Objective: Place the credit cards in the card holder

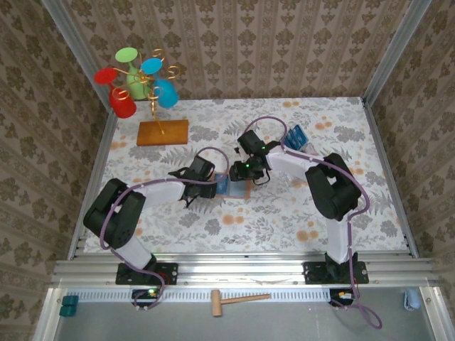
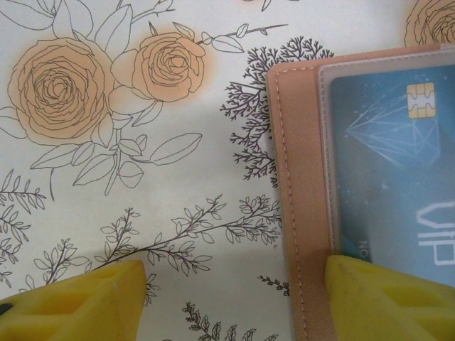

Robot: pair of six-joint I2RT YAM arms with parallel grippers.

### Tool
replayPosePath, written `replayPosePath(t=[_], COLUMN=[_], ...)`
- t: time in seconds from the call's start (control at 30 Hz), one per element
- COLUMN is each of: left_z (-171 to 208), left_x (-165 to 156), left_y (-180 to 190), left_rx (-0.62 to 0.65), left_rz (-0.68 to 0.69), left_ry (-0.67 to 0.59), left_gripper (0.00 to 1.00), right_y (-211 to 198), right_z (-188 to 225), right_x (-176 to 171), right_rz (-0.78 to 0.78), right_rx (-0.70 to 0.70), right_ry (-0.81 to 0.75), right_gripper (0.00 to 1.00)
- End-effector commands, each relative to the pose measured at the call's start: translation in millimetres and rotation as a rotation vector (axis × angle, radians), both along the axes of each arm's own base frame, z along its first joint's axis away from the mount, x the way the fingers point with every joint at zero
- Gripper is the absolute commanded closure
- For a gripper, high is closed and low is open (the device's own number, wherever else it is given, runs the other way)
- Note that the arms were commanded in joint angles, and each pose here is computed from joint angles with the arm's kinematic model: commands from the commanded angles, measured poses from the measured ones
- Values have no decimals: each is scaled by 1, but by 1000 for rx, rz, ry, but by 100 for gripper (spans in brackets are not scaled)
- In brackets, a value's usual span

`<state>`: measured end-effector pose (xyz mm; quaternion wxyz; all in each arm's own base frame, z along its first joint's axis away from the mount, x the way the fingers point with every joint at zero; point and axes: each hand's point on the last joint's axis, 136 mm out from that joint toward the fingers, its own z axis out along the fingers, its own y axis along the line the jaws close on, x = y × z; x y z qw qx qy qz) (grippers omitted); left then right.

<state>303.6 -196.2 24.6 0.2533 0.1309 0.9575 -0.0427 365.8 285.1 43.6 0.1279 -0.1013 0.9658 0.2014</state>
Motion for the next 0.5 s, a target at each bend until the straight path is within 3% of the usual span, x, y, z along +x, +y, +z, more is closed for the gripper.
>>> replayPosePath(t=[0.0,0.47], left_z=[-12,-18], left_x=[-7,-10], left_y=[4,4], left_rx=[25,16], left_rz=[11,14], left_ry=[24,36], left_gripper=[31,31], right_y=[0,15], right_z=[-2,-20], right_x=[0,-7], right_rz=[17,10], right_rx=[-30,34], right_ry=[3,75], right_gripper=[53,54])
